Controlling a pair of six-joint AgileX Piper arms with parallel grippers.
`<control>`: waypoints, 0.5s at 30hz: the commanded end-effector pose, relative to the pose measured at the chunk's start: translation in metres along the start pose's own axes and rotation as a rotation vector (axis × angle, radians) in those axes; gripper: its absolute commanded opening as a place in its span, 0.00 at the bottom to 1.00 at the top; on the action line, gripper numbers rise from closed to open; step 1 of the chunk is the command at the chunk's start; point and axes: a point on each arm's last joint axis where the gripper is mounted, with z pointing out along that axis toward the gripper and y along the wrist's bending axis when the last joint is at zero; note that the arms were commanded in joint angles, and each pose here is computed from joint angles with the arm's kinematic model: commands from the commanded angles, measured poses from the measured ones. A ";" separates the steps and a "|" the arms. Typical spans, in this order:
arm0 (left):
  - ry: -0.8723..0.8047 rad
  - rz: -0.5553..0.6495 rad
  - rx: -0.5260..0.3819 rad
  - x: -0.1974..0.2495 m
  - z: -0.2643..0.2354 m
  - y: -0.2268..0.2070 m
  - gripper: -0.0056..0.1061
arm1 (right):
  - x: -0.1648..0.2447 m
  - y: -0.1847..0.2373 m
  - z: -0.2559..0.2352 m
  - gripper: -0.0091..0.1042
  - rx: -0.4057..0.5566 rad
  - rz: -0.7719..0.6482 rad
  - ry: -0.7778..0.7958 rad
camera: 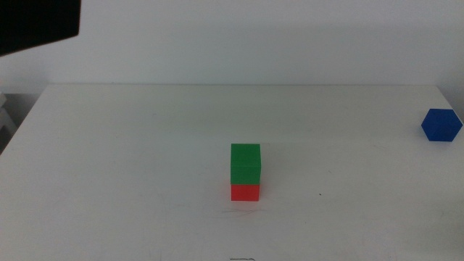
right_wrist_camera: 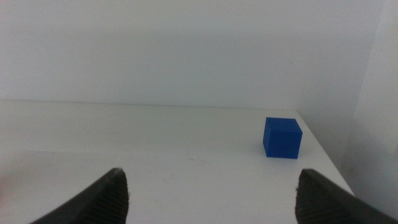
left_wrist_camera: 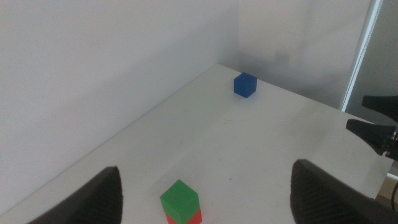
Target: Stack red cubes first, then green, then blue cubes in a specific spot.
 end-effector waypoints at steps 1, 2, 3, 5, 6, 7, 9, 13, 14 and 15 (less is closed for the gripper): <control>-0.092 -0.013 -0.008 -0.011 -0.003 0.000 0.86 | -0.019 -0.001 -0.004 0.91 0.012 -0.044 -0.156; -0.092 -0.013 -0.008 -0.011 -0.003 0.000 0.86 | -0.024 -0.001 -0.004 0.91 0.016 -0.052 -0.211; -0.092 -0.013 -0.008 -0.011 -0.003 0.000 0.86 | -0.029 -0.001 -0.006 0.91 0.018 -0.036 -0.256; -0.092 -0.013 -0.008 -0.011 -0.003 0.000 0.86 | -0.039 -0.002 -0.008 0.91 0.008 0.069 -0.267; -0.092 -0.013 -0.008 -0.011 -0.003 0.000 0.86 | -0.046 -0.002 -0.008 0.91 -0.001 0.121 -0.234; -0.092 -0.013 -0.008 -0.011 -0.003 0.000 0.86 | -0.057 -0.002 -0.009 0.91 -0.010 0.152 -0.206; -0.092 -0.013 -0.008 -0.011 -0.003 0.000 0.86 | -0.081 -0.001 -0.006 0.91 -0.025 0.187 -0.086; -0.089 -0.014 -0.008 -0.011 -0.002 0.001 0.86 | -0.130 0.002 0.015 0.91 -0.046 0.202 0.249; -0.089 -0.014 -0.008 -0.011 -0.002 0.001 0.86 | -0.144 0.002 0.020 0.91 -0.050 0.184 0.332; -0.089 -0.014 -0.008 -0.011 -0.002 0.001 0.86 | -0.156 0.001 0.026 0.91 -0.052 0.155 0.402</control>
